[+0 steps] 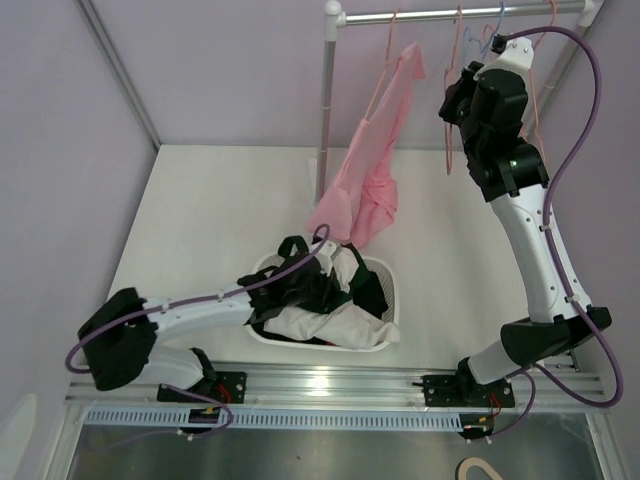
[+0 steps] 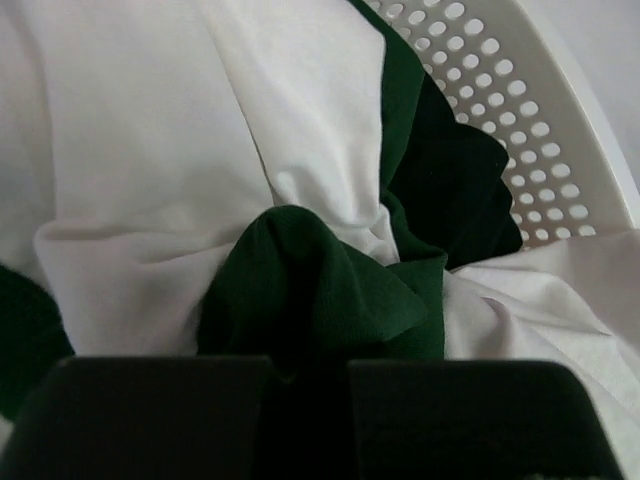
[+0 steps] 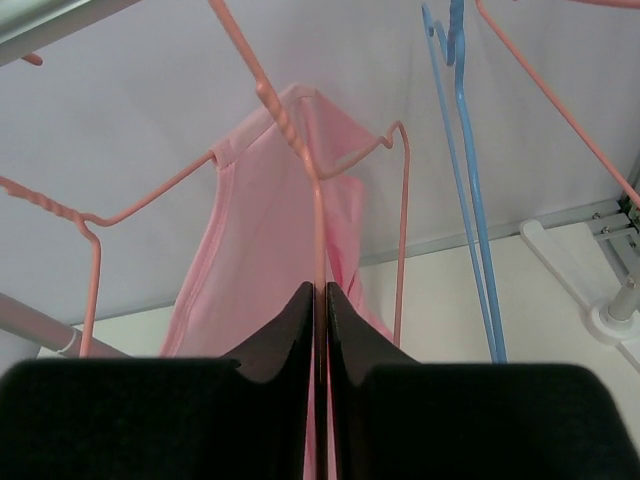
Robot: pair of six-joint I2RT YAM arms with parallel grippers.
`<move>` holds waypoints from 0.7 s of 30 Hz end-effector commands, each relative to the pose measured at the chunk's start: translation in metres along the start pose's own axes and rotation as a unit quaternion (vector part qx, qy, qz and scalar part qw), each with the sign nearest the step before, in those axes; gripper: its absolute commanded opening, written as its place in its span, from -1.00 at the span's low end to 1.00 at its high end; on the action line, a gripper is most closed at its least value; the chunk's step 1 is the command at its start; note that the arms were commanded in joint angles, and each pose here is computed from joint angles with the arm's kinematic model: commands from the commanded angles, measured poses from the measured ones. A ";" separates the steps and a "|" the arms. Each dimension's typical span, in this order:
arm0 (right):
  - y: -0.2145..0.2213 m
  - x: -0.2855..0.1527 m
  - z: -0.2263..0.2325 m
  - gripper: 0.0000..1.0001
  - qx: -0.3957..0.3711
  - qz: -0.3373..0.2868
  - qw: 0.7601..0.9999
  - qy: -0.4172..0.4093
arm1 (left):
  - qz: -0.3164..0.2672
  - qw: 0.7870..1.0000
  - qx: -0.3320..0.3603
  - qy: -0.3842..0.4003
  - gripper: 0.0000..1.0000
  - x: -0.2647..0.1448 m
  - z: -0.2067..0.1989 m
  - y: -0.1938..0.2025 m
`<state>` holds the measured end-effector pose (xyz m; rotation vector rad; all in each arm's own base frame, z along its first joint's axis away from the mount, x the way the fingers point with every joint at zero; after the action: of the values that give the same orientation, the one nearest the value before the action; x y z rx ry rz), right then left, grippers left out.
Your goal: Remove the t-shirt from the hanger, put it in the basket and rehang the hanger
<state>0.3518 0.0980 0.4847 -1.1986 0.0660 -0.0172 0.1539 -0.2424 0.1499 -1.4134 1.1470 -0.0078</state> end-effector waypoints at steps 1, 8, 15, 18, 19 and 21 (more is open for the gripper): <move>-0.023 -0.018 0.005 -0.72 0.005 -0.025 1.000 -0.010 | 0.027 0.999 -0.020 0.035 -0.99 0.034 -0.010 0.003; -0.029 -0.024 0.007 -0.23 0.001 -0.031 0.999 -0.013 | 0.014 0.999 -0.023 0.044 -0.58 0.046 -0.015 -0.007; -0.036 -0.032 0.008 -0.14 0.008 -0.036 0.999 -0.019 | -0.015 1.000 0.004 0.024 0.54 0.023 -0.011 -0.022; -0.037 -0.034 0.016 -0.14 0.022 -0.024 0.999 -0.042 | -0.045 0.999 0.003 0.024 0.80 0.005 -0.012 -0.032; -0.034 -0.032 0.021 -0.14 0.027 -0.014 0.998 -0.058 | -0.059 0.998 0.004 0.022 0.82 -0.002 -0.012 -0.035; -0.032 -0.029 0.026 -0.14 0.037 -0.006 0.997 -0.070 | -0.081 0.996 0.006 0.025 0.82 -0.023 -0.013 -0.042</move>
<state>0.3358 0.1043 0.5046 -1.1825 0.0243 0.0210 0.1624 -0.2683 0.1759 -1.4869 1.1711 -0.1356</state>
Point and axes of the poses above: each gripper's point midway between its finger pads, its own x axis out along the fingers, its own z axis along the line the jaws close on, y = z × x, the point moved 9 cm from there along -x, back along the fingers, and after that the axes turned 3 degrees about x, right-handed, at the moved point
